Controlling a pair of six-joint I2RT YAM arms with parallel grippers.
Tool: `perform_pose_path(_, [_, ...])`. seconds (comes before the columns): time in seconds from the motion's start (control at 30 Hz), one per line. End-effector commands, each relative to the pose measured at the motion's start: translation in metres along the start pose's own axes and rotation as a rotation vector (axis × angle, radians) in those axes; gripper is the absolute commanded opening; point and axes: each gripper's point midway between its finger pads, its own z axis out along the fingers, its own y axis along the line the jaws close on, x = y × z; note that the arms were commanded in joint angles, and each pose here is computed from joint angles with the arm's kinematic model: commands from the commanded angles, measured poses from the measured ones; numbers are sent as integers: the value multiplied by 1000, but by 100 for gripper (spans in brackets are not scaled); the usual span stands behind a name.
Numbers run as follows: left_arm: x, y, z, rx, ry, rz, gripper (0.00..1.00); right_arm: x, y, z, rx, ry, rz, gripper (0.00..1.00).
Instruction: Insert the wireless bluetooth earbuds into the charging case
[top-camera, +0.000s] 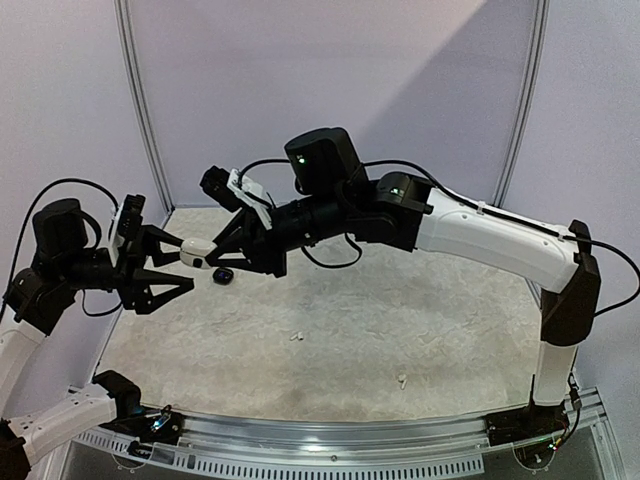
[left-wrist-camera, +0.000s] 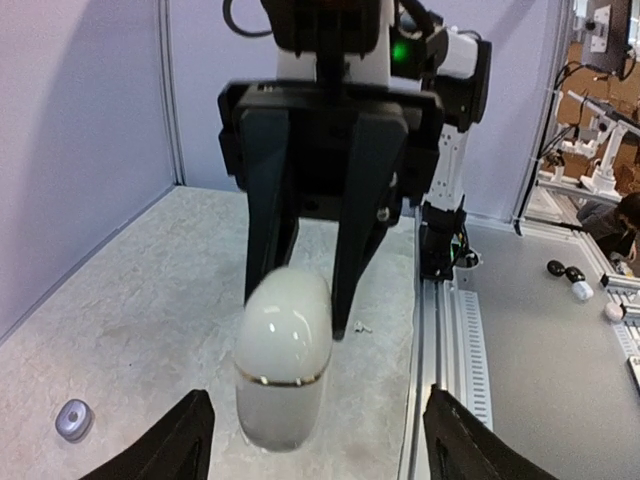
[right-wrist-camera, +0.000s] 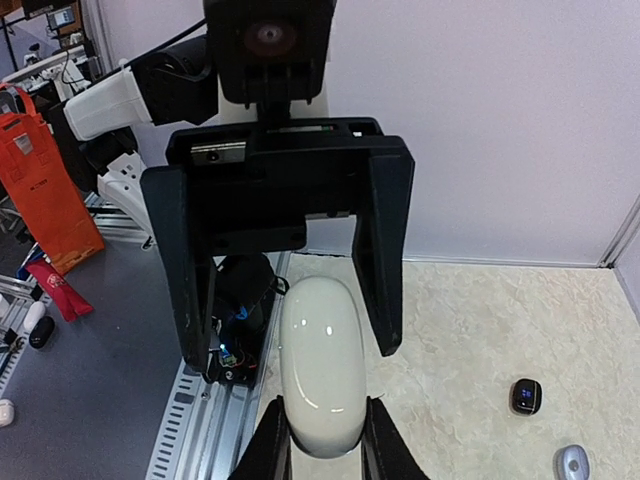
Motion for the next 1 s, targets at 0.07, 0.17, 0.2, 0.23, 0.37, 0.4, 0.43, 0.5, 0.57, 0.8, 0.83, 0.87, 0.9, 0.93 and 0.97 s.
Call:
perform_pose_path(0.07, [40,0,2,-12,112,-20,61,-14,4,-27,75,36,-81,0])
perform_pose_path(0.17, [34,-4,2,13,105,7,58,-11,2,-27,108,76,-113,0])
perform_pose_path(0.2, [33,-5,2,22,104,12,57,-11,2,-28,116,85,-122,0])
perform_pose_path(0.23, [32,-6,3,28,104,15,57,-8,3,-26,115,105,-138,0])
perform_pose_path(0.37, [29,-7,6,35,96,42,54,0,9,-20,108,168,-174,0])
perform_pose_path(0.4, [28,-6,6,36,94,45,54,2,10,-17,101,179,-180,0])
perform_pose_path(0.43, [26,-6,7,37,87,50,53,3,10,-16,98,182,-183,0])
perform_pose_path(0.5, [23,-6,8,42,77,53,49,5,12,-15,92,189,-189,0])
perform_pose_path(0.57, [22,-8,9,58,71,55,46,7,13,-14,96,197,-192,0])
perform_pose_path(0.8, [22,-15,13,98,65,52,45,16,12,-13,120,244,-204,0])
perform_pose_path(0.83, [21,-15,13,100,61,53,44,17,11,-13,120,246,-203,0])
perform_pose_path(0.87, [20,-15,14,102,56,51,44,18,12,-12,118,248,-203,0])
perform_pose_path(0.9, [19,-15,14,105,50,52,42,17,12,-11,117,247,-204,0])
perform_pose_path(0.93, [18,-15,15,106,45,52,41,18,12,-11,117,247,-205,0])
perform_pose_path(0.97, [18,-15,16,107,41,50,40,18,12,-10,116,245,-206,0])
